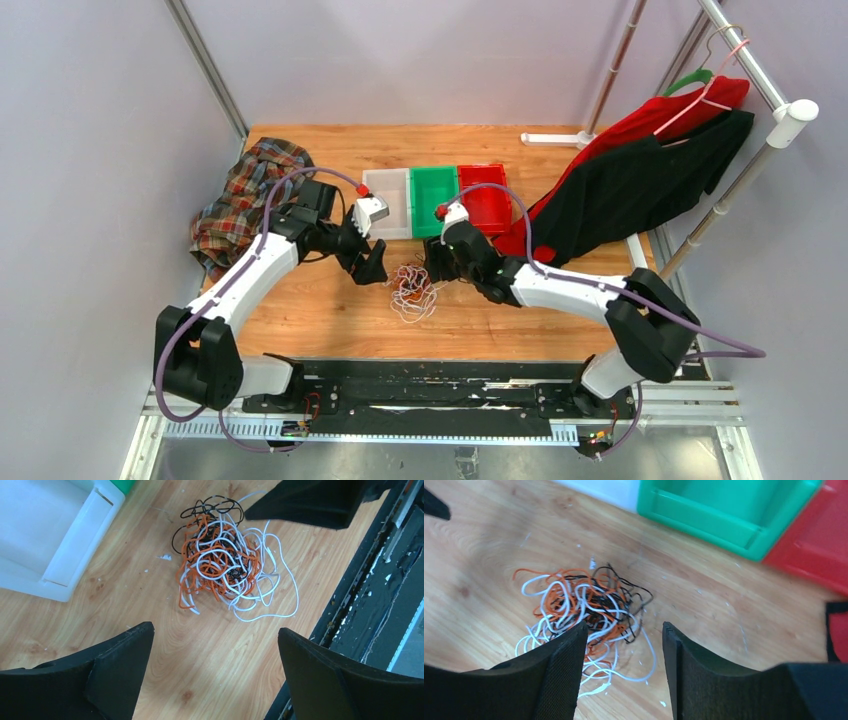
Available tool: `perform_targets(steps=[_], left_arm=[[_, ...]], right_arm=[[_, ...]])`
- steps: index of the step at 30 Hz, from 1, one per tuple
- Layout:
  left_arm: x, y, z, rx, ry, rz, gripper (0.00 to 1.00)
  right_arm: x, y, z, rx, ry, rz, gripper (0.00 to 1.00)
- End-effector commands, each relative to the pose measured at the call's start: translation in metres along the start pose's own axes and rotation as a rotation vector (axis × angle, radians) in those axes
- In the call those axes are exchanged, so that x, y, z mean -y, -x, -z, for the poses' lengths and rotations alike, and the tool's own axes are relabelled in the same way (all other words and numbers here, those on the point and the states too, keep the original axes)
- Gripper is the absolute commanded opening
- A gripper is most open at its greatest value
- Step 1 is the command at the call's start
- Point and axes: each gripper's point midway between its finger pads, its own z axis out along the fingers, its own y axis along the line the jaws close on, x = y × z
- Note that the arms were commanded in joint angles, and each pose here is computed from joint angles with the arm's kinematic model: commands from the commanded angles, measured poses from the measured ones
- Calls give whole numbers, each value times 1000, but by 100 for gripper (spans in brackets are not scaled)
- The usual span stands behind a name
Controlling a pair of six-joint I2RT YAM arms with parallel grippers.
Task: Untangle the cables
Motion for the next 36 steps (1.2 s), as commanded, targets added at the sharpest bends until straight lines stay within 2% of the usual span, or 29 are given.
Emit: perform_targets(steps=[1, 15, 18, 22, 23, 29, 36], left_arm=[[7, 16, 6, 28, -32, -28, 99], [16, 18, 15, 25, -50, -42, 99], [16, 18, 17, 24, -44, -45, 99], [16, 17, 17, 20, -42, -44, 99], [16, 18, 17, 20, -43, -46, 99], [19, 32, 25, 46, -46, -71, 98], [29, 58, 36, 113, -81, -105, 97]], right_arm=[[-15, 12, -12, -28, 119, 153, 56], [-1, 2, -55, -106, 113, 239, 46], [-1, 0, -61, -110, 110, 246, 35], [-4, 13, -58, -65, 113, 240, 5], [-6, 19, -54, -44, 123, 234, 1], [-28, 51, -15, 59, 241, 223, 1], [-77, 81, 41, 122, 507, 189, 1]])
